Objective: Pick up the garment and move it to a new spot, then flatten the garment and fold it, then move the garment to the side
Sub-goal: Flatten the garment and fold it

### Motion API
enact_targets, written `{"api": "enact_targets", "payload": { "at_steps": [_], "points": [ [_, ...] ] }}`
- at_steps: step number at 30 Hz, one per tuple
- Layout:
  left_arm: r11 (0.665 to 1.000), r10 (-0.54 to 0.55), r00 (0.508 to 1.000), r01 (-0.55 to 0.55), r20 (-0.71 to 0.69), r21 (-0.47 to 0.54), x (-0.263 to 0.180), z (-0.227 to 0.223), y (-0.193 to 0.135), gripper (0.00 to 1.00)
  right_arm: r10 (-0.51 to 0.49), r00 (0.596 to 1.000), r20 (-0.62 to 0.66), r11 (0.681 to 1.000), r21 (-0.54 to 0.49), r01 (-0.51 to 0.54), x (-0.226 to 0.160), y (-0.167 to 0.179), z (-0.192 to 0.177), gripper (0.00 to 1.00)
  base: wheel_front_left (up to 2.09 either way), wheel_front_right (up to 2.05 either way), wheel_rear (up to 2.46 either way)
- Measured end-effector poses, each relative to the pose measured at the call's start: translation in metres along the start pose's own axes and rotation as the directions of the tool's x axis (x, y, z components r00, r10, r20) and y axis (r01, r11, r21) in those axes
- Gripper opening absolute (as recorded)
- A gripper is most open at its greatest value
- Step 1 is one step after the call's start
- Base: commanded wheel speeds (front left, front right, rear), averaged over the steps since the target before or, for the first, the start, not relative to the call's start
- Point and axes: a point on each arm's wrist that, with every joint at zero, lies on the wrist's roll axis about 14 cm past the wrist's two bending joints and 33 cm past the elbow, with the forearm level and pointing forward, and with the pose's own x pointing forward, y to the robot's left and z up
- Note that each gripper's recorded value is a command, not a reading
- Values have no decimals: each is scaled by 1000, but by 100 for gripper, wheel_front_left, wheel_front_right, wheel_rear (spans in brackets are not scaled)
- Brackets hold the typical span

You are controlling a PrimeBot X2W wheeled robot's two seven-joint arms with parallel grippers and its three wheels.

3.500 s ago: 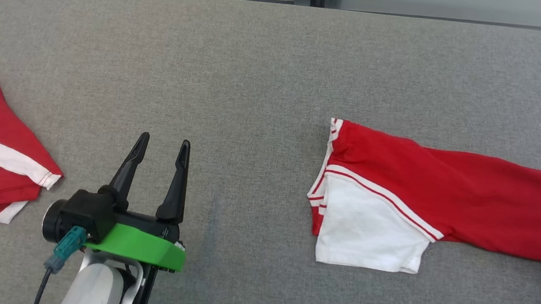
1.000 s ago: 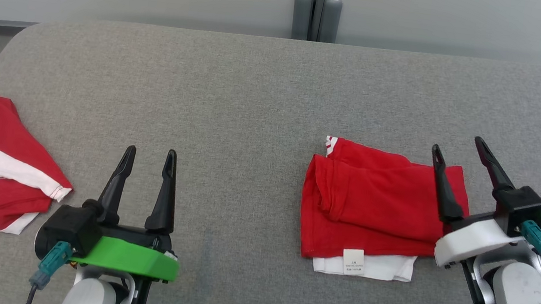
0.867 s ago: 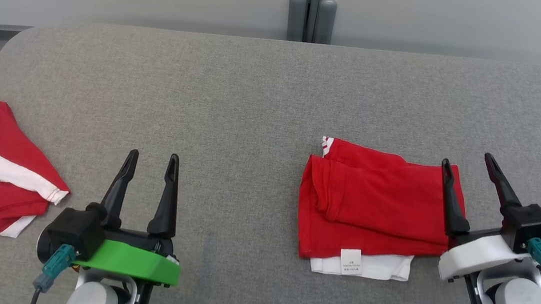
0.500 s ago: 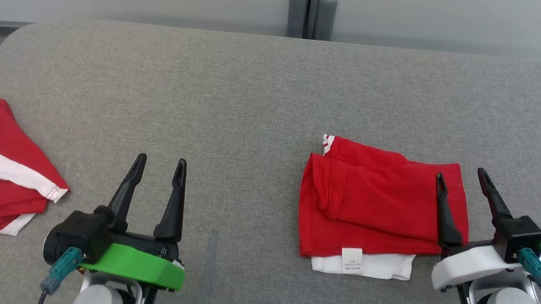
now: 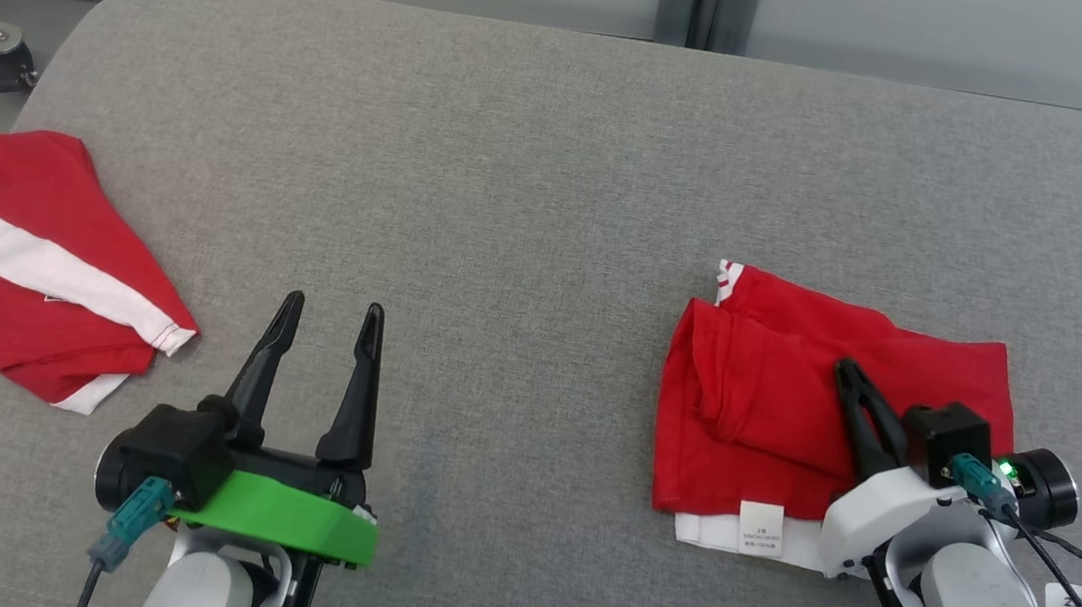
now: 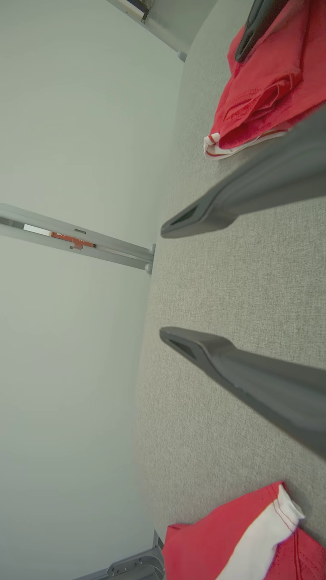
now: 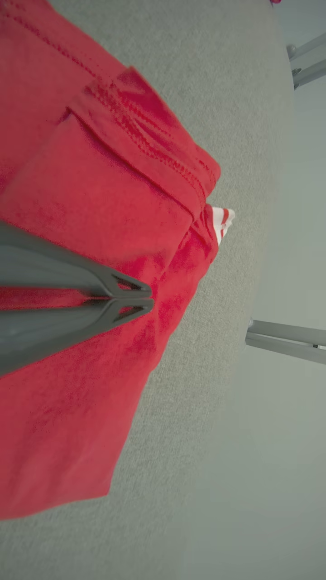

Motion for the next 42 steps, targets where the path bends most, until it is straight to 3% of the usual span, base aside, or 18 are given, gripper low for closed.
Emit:
{"api": "enact_targets", "payload": {
  "at_steps": [11, 23, 31, 42],
  "points": [
    [998, 65, 998, -65, -6, 9, -9, 0, 20, 100, 163, 984, -72, 986, 34, -161, 20, 58, -22, 0, 0, 0, 0],
    [998, 68, 998, -68, 5, 9, -8, 4, 20, 100, 269, 954, -131, 962, 80, -260, 7, 99, -39, 0, 0, 0, 0],
    [999, 45, 999, -45, 13, 3, -4, 5, 12, 100, 201, 970, -139, 979, 76, -192, 4, 71, -38, 0, 0, 0, 0],
    [1000, -15, 999, 15, 42, 2, 10, 12, -6, 100, -60, 998, 19, 998, 37, 60, -18, -22, 9, 0, 0, 0, 0]
  ]
}}
